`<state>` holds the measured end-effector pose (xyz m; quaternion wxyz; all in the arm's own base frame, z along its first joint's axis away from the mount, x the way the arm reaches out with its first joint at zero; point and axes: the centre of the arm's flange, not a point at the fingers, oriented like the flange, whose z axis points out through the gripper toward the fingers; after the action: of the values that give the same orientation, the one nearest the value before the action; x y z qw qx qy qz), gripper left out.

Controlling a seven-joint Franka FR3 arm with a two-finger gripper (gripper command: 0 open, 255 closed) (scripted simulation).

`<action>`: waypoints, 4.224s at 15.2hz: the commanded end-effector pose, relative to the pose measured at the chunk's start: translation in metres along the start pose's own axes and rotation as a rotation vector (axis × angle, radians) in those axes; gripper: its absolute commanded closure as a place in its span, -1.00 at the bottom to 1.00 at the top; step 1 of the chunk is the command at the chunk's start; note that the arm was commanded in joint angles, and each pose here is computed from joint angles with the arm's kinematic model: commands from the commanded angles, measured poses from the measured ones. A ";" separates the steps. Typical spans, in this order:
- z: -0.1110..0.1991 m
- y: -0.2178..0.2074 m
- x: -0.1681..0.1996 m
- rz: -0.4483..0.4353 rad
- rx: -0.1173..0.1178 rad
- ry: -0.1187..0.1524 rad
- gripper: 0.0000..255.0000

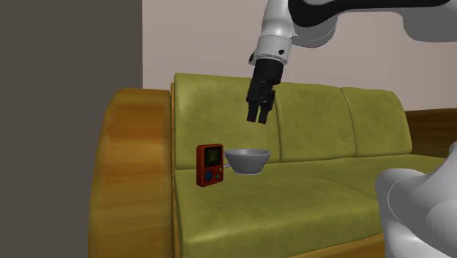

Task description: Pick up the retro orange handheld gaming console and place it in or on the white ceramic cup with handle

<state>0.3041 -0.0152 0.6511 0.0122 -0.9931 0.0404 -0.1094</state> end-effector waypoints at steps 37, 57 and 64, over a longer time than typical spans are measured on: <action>0.135 0.035 0.142 -0.830 0.090 -0.239 1.00; 0.037 0.032 0.163 -0.830 0.090 -0.239 1.00; 0.001 0.031 0.171 -0.830 0.090 -0.239 1.00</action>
<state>0.4691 -0.0591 0.6803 0.0148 -0.9294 -0.3687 0.0092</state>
